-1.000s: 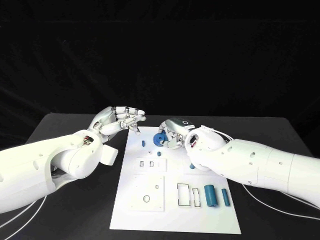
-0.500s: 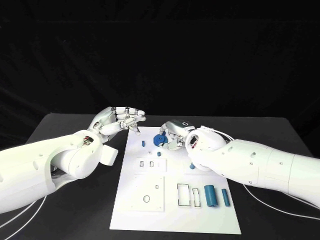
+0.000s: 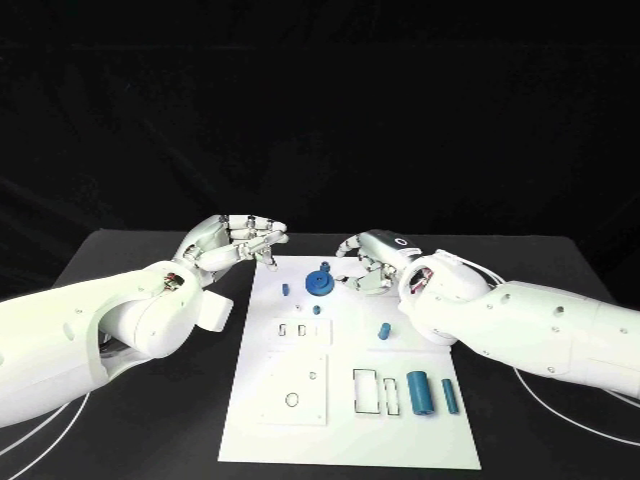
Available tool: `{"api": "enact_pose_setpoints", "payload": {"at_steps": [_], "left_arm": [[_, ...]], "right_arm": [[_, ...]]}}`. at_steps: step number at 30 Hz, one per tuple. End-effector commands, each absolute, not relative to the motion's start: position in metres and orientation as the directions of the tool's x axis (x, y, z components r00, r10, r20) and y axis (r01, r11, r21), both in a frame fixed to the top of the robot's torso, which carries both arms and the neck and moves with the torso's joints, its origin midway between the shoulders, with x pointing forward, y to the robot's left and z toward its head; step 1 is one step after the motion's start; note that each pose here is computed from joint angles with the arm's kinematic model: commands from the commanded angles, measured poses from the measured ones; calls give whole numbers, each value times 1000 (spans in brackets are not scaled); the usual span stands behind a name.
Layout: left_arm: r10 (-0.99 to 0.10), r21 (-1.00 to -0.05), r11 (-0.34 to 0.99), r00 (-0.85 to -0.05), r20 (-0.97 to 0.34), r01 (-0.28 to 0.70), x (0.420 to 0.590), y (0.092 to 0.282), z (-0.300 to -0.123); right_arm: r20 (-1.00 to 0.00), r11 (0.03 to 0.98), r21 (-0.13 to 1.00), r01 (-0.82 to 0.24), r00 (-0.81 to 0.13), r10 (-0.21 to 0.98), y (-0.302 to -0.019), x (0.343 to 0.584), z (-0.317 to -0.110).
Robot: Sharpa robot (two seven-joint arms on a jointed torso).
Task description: Assemble the parts on the task board
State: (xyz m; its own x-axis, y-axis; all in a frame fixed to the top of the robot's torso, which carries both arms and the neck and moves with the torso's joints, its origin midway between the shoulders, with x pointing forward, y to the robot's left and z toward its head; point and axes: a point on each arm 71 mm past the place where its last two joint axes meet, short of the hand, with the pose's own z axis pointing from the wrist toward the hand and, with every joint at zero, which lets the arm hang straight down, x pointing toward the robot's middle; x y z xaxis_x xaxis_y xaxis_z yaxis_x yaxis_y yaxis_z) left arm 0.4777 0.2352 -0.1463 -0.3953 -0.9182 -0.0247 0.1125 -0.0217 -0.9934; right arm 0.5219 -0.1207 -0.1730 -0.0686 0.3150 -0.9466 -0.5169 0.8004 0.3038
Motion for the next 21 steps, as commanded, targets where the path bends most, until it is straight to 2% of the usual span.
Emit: {"api": "enact_pose_setpoints", "payload": {"at_steps": [1, 6, 9, 15, 21], "left_arm": [[-913, -993, -33, -408, -17, 115, 478, 235, -145], [-913, -993, -32, -407, -18, 116, 478, 236, -145], [-912, -993, -33, -410, -18, 117, 479, 235, -146], [-910, -992, -34, -415, -18, 117, 480, 234, -146], [-909, -993, -34, -416, -18, 117, 481, 234, -147]], "right_arm": [[-912, 774, 385, -504, -75, 404, -138, 521, -160], [-894, 793, 448, -412, -196, 402, -186, 524, -158], [-885, 803, 463, -375, -237, 400, -213, 526, -160], [-884, 834, 460, -305, -242, 399, -253, 529, -168], [-889, 855, 447, -264, -236, 393, -275, 531, -179]]}}
